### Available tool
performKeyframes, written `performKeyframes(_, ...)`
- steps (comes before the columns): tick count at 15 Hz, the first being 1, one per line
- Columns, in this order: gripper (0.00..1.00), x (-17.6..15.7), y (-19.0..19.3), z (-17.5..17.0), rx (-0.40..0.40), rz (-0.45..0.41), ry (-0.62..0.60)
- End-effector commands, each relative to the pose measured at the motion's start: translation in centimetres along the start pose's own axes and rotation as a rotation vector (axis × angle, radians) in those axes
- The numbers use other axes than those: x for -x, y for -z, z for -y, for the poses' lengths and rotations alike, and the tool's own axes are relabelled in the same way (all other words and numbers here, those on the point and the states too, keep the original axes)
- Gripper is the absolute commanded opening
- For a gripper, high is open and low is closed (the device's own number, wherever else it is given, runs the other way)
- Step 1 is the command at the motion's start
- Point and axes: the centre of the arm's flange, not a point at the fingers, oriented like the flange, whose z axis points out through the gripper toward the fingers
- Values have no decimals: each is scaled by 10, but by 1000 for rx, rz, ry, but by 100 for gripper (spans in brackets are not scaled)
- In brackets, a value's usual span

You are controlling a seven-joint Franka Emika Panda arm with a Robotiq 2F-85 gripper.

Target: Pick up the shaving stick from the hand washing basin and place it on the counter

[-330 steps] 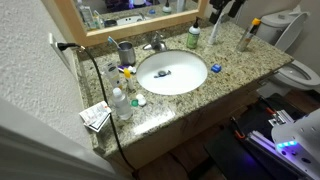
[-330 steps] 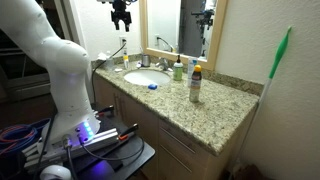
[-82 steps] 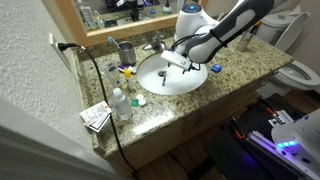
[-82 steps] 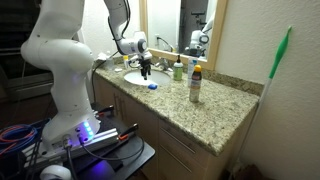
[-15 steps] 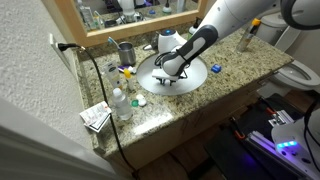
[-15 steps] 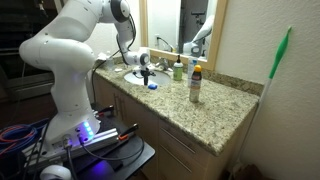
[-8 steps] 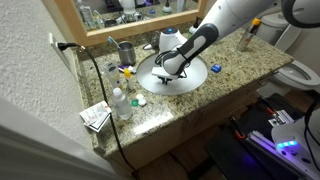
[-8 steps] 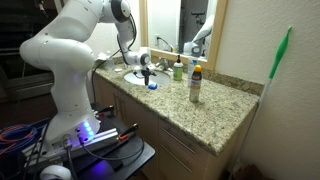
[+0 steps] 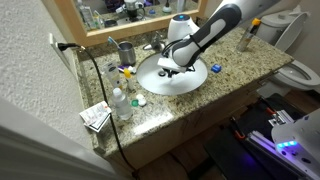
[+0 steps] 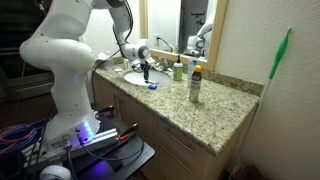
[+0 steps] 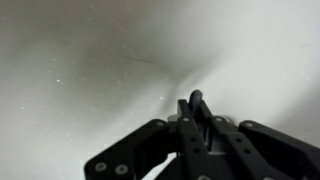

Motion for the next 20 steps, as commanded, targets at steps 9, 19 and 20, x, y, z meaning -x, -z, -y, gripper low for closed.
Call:
performKeyframes(9,3,-22,104,-199,100,-213,-426)
performKeyframes(19,3,-106,51,-305,66,-193,-799)
performKeyframes(20,3,-117,45,-305,23,-178,-801)
